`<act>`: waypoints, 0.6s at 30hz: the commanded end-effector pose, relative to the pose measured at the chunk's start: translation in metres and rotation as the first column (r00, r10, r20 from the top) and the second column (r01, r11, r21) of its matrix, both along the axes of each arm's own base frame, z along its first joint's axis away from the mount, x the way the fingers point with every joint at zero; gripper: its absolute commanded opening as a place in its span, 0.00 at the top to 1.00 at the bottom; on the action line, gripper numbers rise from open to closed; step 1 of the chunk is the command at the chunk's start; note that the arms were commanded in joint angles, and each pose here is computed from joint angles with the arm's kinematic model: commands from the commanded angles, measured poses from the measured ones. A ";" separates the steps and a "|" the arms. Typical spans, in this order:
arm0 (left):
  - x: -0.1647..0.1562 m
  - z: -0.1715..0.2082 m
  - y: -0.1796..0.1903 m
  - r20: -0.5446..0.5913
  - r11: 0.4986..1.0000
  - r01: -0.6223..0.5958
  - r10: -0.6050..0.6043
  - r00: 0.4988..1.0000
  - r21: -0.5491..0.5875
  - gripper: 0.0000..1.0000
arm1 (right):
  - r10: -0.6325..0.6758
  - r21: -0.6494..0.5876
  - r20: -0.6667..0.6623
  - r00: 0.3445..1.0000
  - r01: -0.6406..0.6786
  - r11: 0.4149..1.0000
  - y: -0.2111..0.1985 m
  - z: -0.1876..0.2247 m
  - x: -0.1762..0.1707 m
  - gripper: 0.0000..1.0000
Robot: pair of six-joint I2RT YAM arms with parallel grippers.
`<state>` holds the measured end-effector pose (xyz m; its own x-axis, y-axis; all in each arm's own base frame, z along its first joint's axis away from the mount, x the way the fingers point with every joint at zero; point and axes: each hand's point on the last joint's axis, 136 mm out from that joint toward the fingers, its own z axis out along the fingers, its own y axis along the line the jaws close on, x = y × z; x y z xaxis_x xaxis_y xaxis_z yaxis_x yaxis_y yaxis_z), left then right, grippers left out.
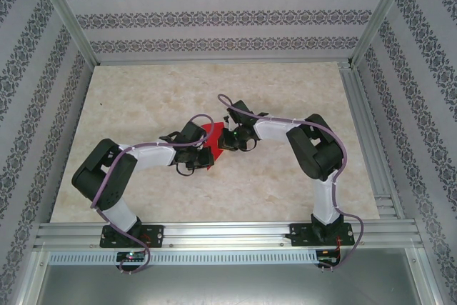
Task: Fold a paper plane with a square sheet of paper (pick it up from the middle)
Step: Third fold the triangle at the center of the table.
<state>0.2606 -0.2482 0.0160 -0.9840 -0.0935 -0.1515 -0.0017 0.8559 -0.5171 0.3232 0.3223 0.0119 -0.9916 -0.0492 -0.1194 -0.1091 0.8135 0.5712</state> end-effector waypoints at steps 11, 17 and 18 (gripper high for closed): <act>-0.072 -0.025 0.027 -0.188 0.988 0.104 -0.081 0.979 0.115 0.89 | -0.079 -0.187 -0.052 0.996 0.068 0.980 -0.037 -0.041 -0.003 0.92; -0.073 -0.018 0.029 -0.173 0.989 0.094 -0.073 0.982 0.116 0.89 | -0.080 -0.187 -0.053 0.995 0.069 0.980 -0.038 -0.041 -0.003 0.92; -0.072 -0.016 0.028 -0.166 0.989 0.093 -0.073 0.983 0.113 0.89 | -0.078 -0.186 -0.053 0.996 0.067 0.980 -0.037 -0.041 -0.003 0.92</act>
<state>0.2244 -0.2410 0.0154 -0.9931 -0.0306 -0.1133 0.0297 0.8685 -0.4948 0.3224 0.3216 0.0118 -0.9928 -0.0499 -0.1084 -0.1029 0.8181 0.5658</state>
